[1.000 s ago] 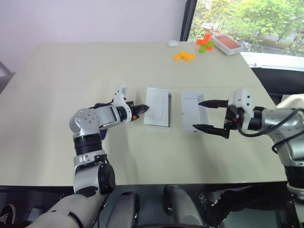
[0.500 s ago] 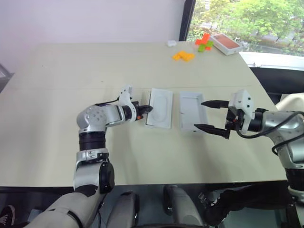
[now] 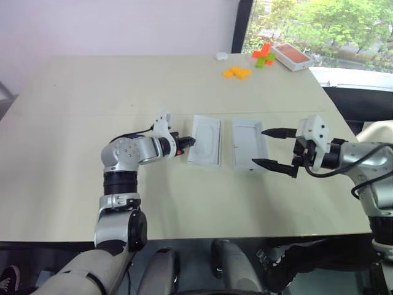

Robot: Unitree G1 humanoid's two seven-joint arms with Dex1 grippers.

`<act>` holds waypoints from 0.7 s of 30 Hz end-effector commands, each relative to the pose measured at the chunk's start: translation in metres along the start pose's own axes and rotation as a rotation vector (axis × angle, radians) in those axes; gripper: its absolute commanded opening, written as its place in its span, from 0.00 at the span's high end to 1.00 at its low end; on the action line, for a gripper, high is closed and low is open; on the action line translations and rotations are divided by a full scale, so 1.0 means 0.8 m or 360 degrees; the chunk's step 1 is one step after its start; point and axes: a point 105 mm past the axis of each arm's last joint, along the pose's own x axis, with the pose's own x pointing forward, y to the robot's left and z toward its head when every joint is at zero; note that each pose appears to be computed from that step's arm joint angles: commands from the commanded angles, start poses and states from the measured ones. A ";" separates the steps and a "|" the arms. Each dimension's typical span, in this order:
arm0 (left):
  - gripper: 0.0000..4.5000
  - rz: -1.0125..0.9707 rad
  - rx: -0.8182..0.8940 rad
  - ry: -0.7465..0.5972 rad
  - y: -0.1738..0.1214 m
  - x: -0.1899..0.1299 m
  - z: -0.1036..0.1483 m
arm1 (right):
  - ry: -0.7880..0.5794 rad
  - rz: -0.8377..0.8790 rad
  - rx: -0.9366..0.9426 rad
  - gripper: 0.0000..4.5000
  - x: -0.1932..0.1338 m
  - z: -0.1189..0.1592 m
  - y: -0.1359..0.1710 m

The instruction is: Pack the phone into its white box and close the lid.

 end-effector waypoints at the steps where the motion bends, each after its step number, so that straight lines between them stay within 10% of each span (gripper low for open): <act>1: 0.99 -0.0003 0.0014 -0.0013 0.001 -0.002 0.002 | -0.0024 -0.0040 -0.0082 0.00 -0.006 0.014 -0.007; 6: 0.80 -0.0054 -0.0008 -0.0001 -0.009 0.000 0.000 | -0.0024 -0.0049 -0.0093 0.00 -0.004 0.014 -0.009; 12: 0.15 -0.0085 0.0079 0.0024 -0.020 -0.005 -0.002 | -0.0028 -0.0049 -0.0093 0.00 -0.002 0.015 -0.010; 21: 0.15 -0.0144 0.0224 -0.0009 -0.045 -0.023 0.019 | -0.0038 -0.0049 -0.0094 0.00 0.003 0.015 -0.012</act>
